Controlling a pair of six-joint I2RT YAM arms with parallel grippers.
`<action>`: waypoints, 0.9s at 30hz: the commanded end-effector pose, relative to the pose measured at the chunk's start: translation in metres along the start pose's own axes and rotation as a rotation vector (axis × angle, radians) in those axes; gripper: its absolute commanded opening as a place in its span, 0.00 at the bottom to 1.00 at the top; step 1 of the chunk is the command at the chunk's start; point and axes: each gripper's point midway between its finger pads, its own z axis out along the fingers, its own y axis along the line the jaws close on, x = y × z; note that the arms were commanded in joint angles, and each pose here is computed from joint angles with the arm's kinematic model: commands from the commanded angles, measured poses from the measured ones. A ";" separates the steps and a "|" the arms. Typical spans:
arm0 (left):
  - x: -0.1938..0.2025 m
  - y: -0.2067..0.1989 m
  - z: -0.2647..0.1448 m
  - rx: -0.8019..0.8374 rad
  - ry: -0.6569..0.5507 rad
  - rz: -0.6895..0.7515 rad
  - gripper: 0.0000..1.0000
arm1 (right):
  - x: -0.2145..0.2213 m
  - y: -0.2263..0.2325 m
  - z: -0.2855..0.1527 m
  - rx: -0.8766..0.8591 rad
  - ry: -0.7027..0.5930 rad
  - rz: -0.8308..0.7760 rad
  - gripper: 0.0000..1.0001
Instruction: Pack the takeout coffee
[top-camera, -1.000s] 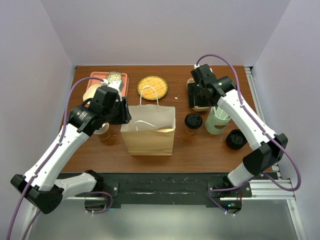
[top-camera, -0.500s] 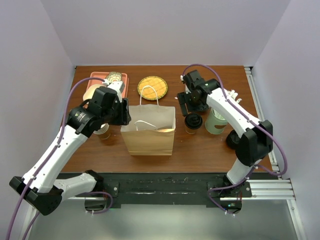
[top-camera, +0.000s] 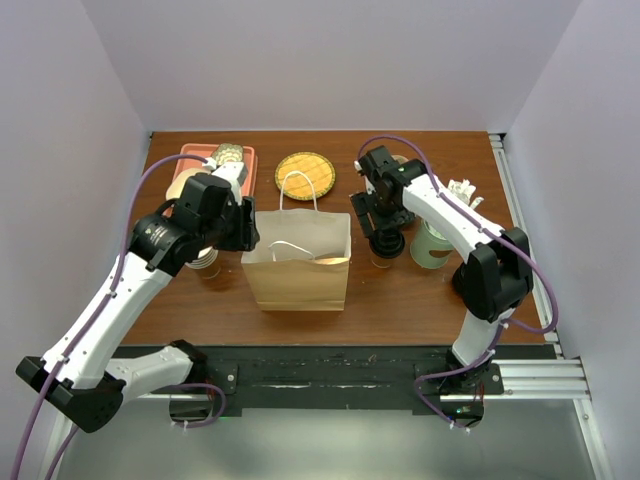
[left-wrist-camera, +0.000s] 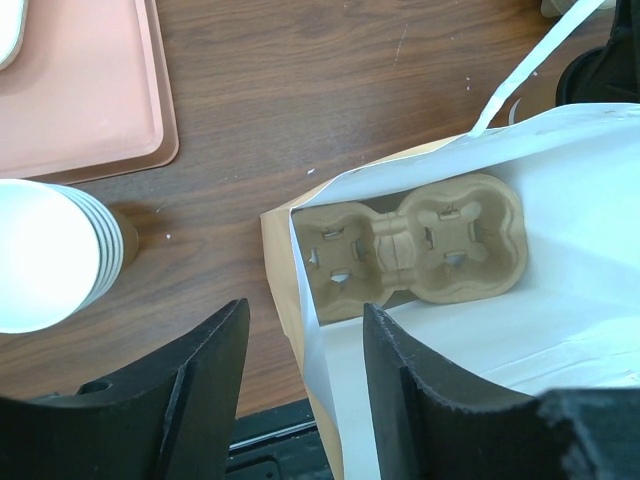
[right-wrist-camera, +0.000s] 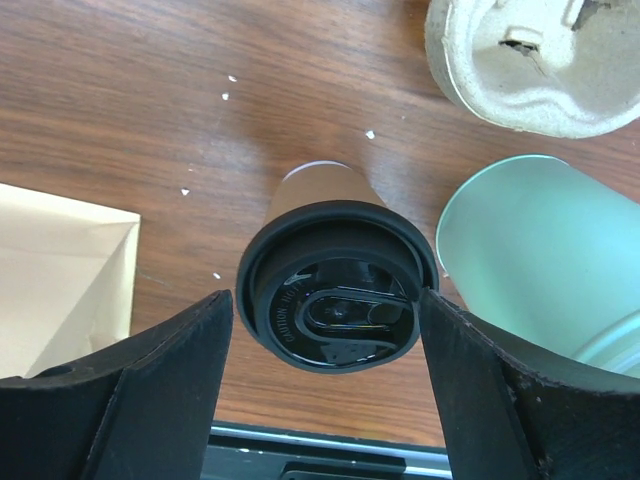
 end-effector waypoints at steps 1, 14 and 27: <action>-0.016 -0.005 -0.009 0.026 -0.051 0.014 0.54 | 0.004 -0.009 -0.007 0.024 -0.013 -0.010 0.79; -0.020 -0.007 -0.005 0.029 -0.047 0.020 0.54 | -0.001 -0.009 -0.019 0.012 -0.068 -0.011 0.84; -0.022 -0.009 -0.002 0.031 -0.039 0.019 0.54 | -0.004 -0.020 -0.008 0.033 -0.058 -0.031 0.86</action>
